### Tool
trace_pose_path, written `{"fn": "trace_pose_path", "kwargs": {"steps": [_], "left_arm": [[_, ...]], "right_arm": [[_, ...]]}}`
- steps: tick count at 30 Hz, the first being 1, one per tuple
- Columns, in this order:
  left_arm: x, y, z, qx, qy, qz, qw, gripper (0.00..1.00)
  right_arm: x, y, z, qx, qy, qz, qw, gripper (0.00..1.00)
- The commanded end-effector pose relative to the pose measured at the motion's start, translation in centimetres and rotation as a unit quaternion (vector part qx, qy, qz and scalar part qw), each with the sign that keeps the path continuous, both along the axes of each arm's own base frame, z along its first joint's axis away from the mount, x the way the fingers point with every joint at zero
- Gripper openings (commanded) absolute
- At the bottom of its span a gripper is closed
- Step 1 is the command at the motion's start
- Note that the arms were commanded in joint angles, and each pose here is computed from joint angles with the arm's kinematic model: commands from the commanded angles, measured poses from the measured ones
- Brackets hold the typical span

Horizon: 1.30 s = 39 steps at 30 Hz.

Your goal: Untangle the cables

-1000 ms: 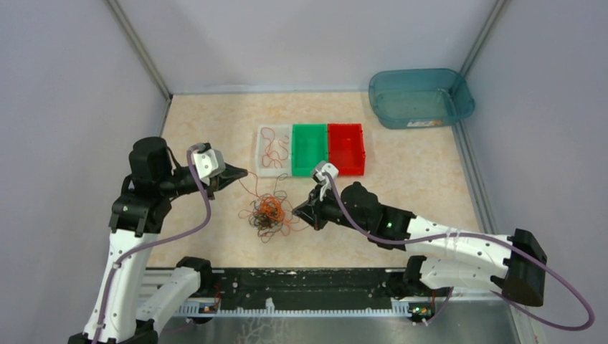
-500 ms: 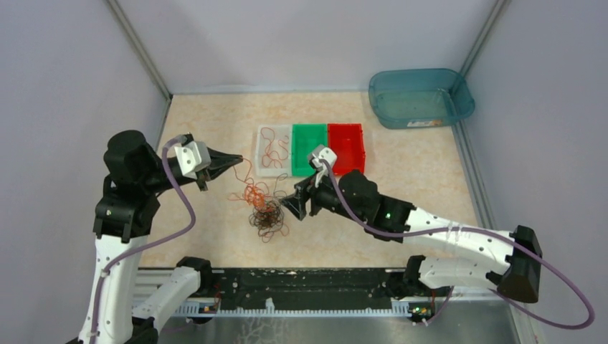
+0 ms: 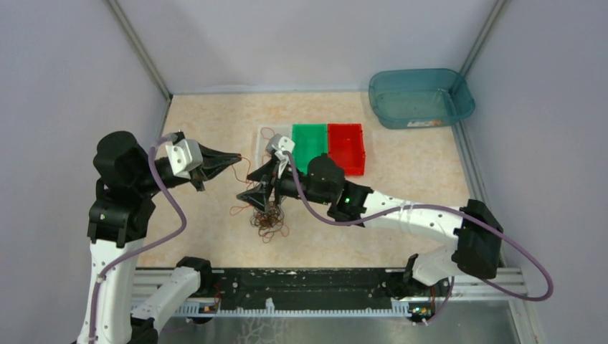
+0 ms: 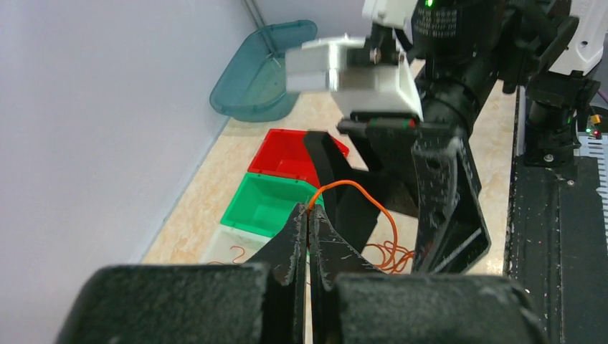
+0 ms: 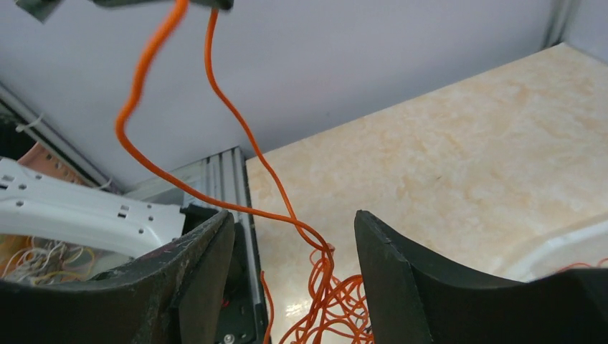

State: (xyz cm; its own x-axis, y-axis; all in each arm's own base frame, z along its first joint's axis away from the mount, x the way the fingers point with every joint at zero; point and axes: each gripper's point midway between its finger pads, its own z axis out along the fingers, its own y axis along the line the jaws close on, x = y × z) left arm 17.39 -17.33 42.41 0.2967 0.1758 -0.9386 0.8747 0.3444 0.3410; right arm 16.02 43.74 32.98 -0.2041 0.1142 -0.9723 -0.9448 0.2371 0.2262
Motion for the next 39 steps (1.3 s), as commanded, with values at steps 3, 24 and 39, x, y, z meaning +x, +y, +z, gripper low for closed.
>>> {"fn": "trace_pose_path", "kwargs": {"steps": [3,24,39], "left_arm": [[-0.4,-0.1,1.5,-0.008,-0.017,-0.005,1.0,0.0],[0.9,3.1,14.4,-0.069,-0.229,0.126,0.963,0.0],[1.1,7.2,25.8,-0.099,-0.428,0.245,0.864,0.0]], "right_arm": [[-2.8,2.4,2.3,0.068,-0.013,0.075,0.995,0.63],[-0.4,4.1,-12.7,-0.03,0.115,0.011,0.993,0.26],[-0.9,-0.6,-21.3,-0.079,0.165,-0.044,0.982,0.26]]}}
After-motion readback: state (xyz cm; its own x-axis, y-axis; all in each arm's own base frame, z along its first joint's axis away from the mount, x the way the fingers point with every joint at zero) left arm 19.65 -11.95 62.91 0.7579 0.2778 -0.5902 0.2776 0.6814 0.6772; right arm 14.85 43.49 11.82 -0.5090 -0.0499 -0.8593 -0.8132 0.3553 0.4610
